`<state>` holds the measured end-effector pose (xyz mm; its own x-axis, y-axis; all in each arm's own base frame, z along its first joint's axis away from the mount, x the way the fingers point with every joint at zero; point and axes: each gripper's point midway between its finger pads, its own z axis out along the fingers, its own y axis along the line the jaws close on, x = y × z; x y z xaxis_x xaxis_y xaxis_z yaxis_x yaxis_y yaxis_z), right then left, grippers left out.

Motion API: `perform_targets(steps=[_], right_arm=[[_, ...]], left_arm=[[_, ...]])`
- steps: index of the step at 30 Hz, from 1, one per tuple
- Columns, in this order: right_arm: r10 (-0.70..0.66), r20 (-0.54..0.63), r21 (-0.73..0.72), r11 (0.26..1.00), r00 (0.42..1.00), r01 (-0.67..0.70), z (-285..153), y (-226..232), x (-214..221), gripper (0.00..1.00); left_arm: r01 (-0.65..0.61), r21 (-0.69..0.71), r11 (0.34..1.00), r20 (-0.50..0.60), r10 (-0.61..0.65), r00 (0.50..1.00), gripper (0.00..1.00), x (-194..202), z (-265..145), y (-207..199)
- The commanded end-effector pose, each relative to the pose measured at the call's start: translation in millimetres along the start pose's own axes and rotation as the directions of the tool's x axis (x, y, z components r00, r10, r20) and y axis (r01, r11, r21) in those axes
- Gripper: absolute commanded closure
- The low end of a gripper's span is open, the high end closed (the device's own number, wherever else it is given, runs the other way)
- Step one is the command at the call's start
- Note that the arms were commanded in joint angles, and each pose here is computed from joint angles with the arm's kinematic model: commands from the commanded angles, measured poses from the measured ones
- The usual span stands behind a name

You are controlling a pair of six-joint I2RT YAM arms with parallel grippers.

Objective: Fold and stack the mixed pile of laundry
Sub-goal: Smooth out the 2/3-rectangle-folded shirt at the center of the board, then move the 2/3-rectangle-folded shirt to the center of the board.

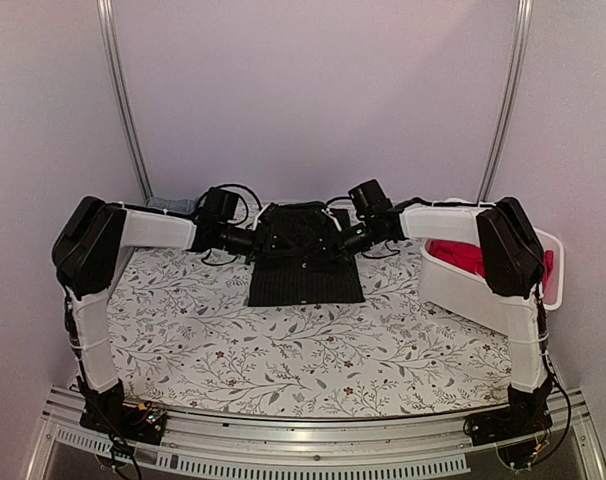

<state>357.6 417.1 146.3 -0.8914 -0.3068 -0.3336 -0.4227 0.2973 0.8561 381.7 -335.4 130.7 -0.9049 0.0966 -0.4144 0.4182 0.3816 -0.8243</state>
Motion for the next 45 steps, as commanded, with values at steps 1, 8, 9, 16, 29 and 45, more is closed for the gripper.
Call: perform_targets(steps=[1,8,9,16,29,45], right_arm=[[0.111,-0.005,-0.035,0.993,0.994,-0.112,17,-43,-5,0.55],[0.331,-0.035,0.138,0.936,0.943,-0.324,26,-140,51,0.59],[0.347,-0.048,0.161,0.928,0.937,-0.336,27,-148,61,0.59],[0.299,-0.115,0.119,0.951,0.947,-0.286,17,-116,81,0.57],[0.115,0.048,0.141,0.983,0.992,-0.120,0,-84,-20,0.69],[0.179,-0.187,0.431,0.898,0.966,-0.083,60,-154,93,0.74]], left_arm=[[0.062,0.068,0.996,0.005,-0.062,0.998,0.36,-7,23,20],[0.228,-0.049,0.972,-0.041,-0.230,0.972,0.37,43,27,92],[0.243,-0.057,0.968,-0.048,-0.246,0.968,0.37,50,26,98],[0.173,-0.034,0.984,-0.083,-0.175,0.981,0.36,57,5,70],[0.083,-0.019,0.996,0.004,-0.083,0.997,0.37,-16,20,57],[0.258,-0.205,0.944,-0.081,-0.279,0.957,0.40,80,4,124]])
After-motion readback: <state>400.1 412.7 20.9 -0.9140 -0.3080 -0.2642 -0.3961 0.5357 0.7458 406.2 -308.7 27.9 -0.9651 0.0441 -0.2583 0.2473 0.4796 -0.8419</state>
